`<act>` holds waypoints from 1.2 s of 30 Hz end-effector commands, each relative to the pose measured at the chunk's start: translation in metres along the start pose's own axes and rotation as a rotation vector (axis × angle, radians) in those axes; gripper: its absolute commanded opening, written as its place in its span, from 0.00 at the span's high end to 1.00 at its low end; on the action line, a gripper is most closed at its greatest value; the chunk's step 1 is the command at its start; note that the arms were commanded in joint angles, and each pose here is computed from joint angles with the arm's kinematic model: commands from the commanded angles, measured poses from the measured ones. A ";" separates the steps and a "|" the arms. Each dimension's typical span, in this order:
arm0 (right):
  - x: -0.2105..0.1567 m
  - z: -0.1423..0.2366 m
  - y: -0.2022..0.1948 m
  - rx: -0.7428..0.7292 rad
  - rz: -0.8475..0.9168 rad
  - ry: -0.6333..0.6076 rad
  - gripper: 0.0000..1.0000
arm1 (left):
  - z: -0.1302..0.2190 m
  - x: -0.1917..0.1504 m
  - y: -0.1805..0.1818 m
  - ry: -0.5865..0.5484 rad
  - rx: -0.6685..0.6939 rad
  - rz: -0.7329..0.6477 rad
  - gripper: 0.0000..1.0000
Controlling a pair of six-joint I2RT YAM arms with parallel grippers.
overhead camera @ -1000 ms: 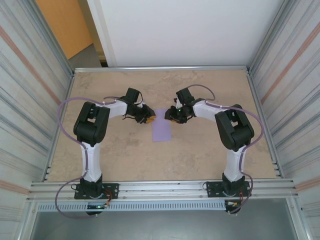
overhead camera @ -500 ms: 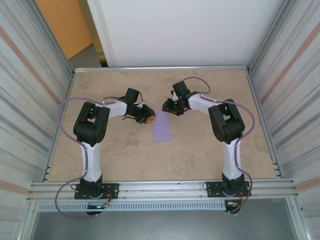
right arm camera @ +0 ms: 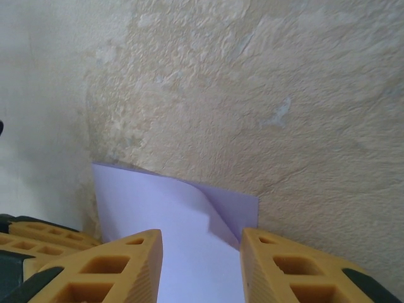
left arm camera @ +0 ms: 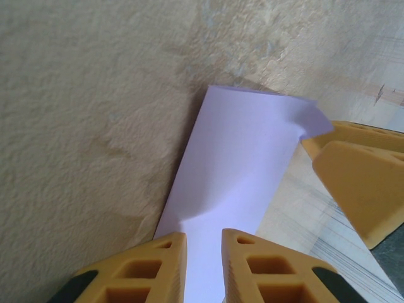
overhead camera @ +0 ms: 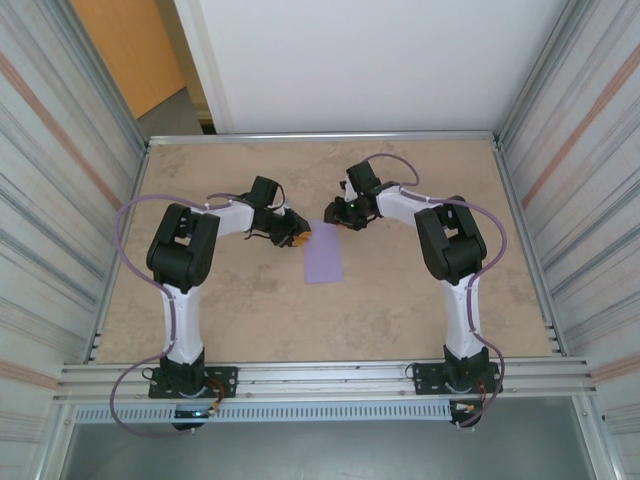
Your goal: Fold a paper plane with a square sheet of paper (pick it up from the middle)
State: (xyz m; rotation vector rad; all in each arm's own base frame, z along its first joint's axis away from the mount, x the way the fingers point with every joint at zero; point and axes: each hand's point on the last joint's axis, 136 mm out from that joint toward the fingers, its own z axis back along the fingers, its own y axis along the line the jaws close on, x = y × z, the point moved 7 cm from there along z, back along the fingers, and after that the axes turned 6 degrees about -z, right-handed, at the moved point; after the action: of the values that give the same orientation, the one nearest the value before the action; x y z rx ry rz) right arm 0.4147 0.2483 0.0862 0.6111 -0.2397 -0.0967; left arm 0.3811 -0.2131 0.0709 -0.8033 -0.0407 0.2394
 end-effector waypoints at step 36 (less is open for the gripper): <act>-0.077 0.035 0.003 0.181 0.010 0.213 0.66 | -0.026 -0.025 0.070 0.069 0.231 0.149 0.78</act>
State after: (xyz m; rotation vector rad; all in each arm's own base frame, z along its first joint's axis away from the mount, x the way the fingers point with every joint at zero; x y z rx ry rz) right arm 0.3408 0.2407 0.0841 0.7464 -0.0494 -0.0040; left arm 0.3806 -0.2129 0.0702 -0.8038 -0.0420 0.2393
